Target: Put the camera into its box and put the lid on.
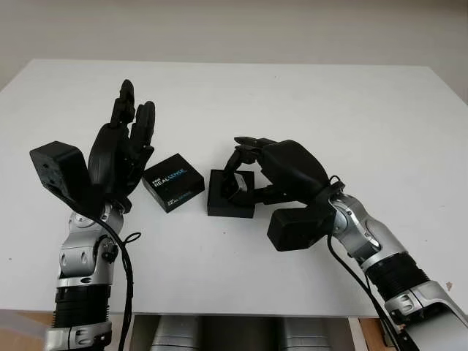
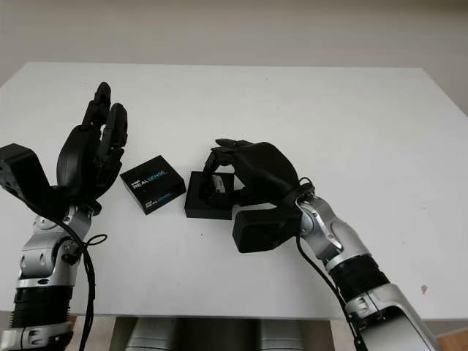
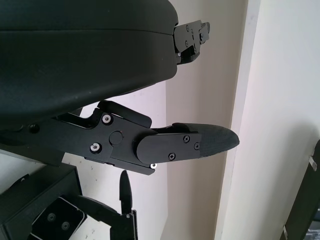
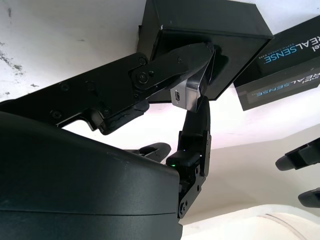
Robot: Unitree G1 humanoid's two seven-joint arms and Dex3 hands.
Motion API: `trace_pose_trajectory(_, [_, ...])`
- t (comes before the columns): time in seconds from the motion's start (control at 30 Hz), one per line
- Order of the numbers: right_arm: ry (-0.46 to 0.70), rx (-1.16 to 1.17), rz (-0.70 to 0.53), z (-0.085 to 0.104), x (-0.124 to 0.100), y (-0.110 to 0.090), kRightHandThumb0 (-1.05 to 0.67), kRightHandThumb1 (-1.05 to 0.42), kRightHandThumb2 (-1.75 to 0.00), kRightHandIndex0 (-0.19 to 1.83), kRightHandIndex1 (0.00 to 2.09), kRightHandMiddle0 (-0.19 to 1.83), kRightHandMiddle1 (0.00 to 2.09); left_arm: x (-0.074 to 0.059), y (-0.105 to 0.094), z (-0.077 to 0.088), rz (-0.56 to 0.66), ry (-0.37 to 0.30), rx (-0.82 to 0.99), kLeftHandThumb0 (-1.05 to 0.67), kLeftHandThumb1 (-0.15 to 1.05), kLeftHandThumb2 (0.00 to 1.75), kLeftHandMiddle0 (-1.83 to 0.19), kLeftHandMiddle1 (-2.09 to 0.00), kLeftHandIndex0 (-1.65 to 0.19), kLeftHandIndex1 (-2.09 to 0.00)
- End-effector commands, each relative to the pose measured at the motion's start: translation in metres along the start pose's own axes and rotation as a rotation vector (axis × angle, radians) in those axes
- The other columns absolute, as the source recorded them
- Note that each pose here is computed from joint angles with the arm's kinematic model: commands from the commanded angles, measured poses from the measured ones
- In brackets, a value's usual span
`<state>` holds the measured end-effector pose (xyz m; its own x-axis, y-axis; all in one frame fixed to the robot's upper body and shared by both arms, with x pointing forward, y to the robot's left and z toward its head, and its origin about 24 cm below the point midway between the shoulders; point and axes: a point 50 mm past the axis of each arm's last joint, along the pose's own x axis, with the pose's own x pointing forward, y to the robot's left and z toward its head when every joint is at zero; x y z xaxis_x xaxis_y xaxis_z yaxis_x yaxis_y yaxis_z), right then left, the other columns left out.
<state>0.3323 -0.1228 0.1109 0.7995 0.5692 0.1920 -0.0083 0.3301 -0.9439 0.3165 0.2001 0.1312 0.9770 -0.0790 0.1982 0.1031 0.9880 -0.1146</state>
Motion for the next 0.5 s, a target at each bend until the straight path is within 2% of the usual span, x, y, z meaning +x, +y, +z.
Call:
trace_pose_trajectory(0.0, [-0.017,-0.029,0.001,-0.001,0.001,-0.005,-0.41,-0.89,-0.06,0.45,0.08,0.52,1.36,-0.001,-0.001,0.004,-0.009,-0.016,0.001,-0.67,1.05,0.44,0.19,0.00,0.19,0.00])
trace_pose_trajectory(0.23, [-0.054,-0.055,-0.019,0.002,0.004,-0.012,-0.42,-0.90,-0.06,0.45,0.07,0.49,1.44,0.000,0.000,0.004,-0.011,-0.016,0.004,-0.67,1.05,0.44,0.19,0.00,0.19,0.00])
trace_pose_trajectory(0.47, [-0.056,-0.012,-0.061,0.003,0.005,-0.016,-0.43,-0.89,-0.05,0.46,0.08,0.50,1.42,0.001,-0.001,0.005,-0.014,-0.017,0.017,-0.66,1.05,0.46,0.19,0.00,0.19,0.00])
